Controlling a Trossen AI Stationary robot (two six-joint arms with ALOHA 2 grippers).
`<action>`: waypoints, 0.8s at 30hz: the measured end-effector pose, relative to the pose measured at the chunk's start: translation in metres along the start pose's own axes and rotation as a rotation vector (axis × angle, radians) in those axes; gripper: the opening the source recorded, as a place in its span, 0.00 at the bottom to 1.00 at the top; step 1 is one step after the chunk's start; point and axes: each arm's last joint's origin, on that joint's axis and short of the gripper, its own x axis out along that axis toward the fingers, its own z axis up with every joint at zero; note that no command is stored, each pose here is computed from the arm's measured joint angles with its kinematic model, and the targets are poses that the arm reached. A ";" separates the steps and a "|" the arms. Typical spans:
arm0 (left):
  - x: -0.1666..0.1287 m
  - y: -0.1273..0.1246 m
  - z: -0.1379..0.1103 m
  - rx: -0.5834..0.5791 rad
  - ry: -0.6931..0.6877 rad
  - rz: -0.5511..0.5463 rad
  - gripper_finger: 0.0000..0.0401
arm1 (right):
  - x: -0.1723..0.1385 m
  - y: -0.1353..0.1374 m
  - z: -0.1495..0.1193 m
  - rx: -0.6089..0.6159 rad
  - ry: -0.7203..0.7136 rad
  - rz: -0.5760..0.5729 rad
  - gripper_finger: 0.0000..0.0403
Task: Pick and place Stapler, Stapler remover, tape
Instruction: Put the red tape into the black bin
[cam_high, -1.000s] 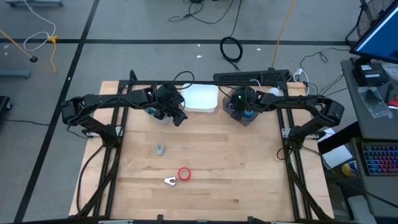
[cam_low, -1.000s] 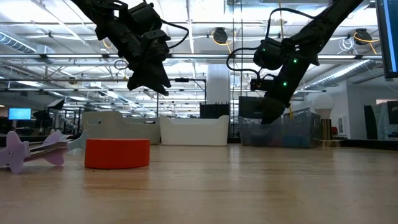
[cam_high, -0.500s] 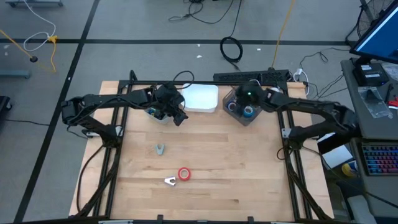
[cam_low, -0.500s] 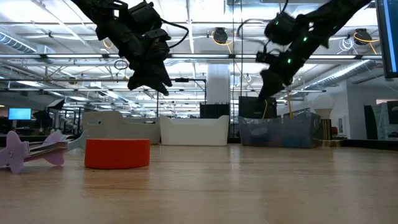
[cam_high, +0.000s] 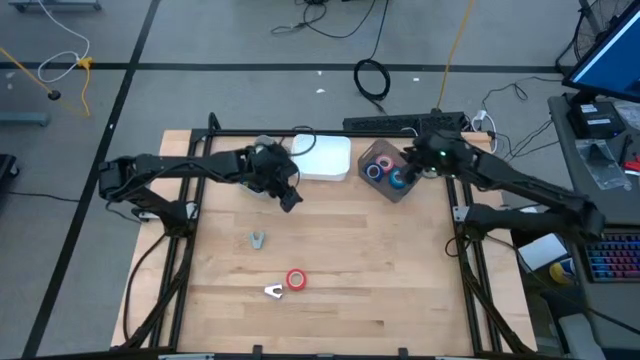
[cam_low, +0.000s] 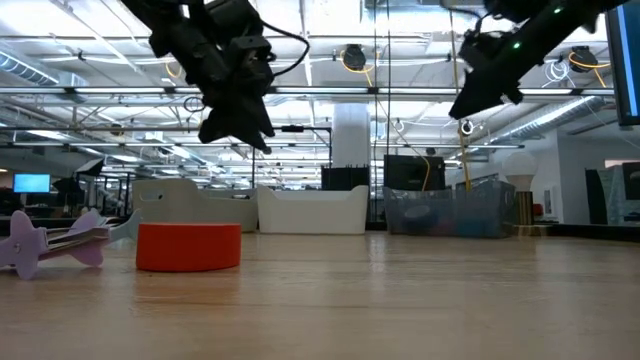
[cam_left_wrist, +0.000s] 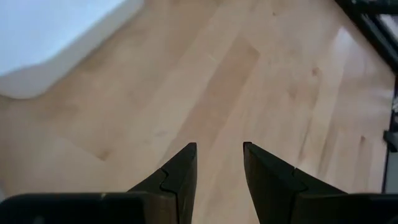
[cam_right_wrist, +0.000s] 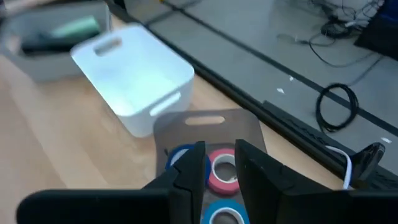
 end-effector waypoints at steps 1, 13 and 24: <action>0.001 -0.004 -0.002 0.010 0.003 0.004 0.33 | -0.005 -0.001 -0.002 0.015 -0.023 0.012 0.19; 0.012 -0.051 -0.032 0.040 0.030 0.018 0.33 | -0.048 -0.004 -0.031 0.087 -0.198 0.135 0.19; 0.015 -0.084 -0.059 0.116 0.033 0.031 0.33 | -0.055 -0.007 -0.059 0.130 -0.334 0.205 0.19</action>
